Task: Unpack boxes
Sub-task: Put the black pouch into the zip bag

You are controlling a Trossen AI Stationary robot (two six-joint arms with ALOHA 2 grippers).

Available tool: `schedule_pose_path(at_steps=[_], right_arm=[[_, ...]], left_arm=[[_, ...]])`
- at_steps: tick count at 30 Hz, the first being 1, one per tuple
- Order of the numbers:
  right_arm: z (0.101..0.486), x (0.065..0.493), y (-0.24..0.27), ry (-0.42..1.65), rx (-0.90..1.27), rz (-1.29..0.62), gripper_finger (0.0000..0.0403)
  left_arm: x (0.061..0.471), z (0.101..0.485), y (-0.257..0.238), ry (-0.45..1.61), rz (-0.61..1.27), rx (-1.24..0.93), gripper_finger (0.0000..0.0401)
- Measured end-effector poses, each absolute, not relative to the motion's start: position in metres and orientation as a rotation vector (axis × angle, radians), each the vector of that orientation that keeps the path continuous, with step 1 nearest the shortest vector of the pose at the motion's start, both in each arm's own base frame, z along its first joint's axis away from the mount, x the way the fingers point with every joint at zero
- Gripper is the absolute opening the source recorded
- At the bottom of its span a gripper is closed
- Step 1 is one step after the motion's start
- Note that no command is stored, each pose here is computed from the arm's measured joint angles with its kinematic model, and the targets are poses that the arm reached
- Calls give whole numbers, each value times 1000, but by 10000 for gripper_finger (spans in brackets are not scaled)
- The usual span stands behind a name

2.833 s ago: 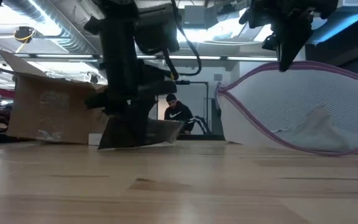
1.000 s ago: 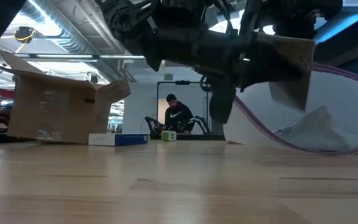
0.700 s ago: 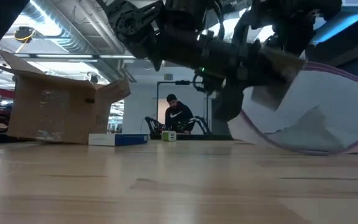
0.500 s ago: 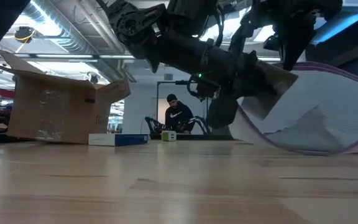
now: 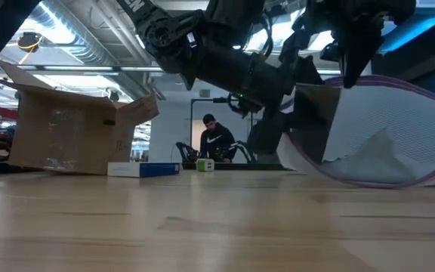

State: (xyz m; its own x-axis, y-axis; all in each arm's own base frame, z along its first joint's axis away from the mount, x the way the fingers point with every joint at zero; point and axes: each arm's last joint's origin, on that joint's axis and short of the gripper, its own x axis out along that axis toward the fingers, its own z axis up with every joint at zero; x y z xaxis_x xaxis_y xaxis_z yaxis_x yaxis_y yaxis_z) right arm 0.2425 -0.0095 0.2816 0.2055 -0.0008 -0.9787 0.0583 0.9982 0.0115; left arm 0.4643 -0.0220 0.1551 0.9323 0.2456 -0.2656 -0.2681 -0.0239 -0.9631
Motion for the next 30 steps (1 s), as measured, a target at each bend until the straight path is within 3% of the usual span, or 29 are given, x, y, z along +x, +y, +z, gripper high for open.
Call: schedule_pose_path(at_steps=[4, 7, 12, 18, 30], right_arm=[[282, 242, -9, 1363, 49, -41, 0], [282, 243, -9, 1363, 49, -41, 0], [282, 242, -9, 1364, 50, -40, 0], [282, 242, -9, 1364, 51, -40, 0], [282, 242, -9, 1364, 63, -46, 0]], left_arm=[[464, 153, -24, 104, 370, -1464, 257], [462, 147, -26, 236, 334, -1429, 269], [460, 142, -31, 398, 244, -1422, 268], [461, 142, -29, 452, 182, -1440, 267], [456, 132, -20, 494, 350, -1525, 249]])
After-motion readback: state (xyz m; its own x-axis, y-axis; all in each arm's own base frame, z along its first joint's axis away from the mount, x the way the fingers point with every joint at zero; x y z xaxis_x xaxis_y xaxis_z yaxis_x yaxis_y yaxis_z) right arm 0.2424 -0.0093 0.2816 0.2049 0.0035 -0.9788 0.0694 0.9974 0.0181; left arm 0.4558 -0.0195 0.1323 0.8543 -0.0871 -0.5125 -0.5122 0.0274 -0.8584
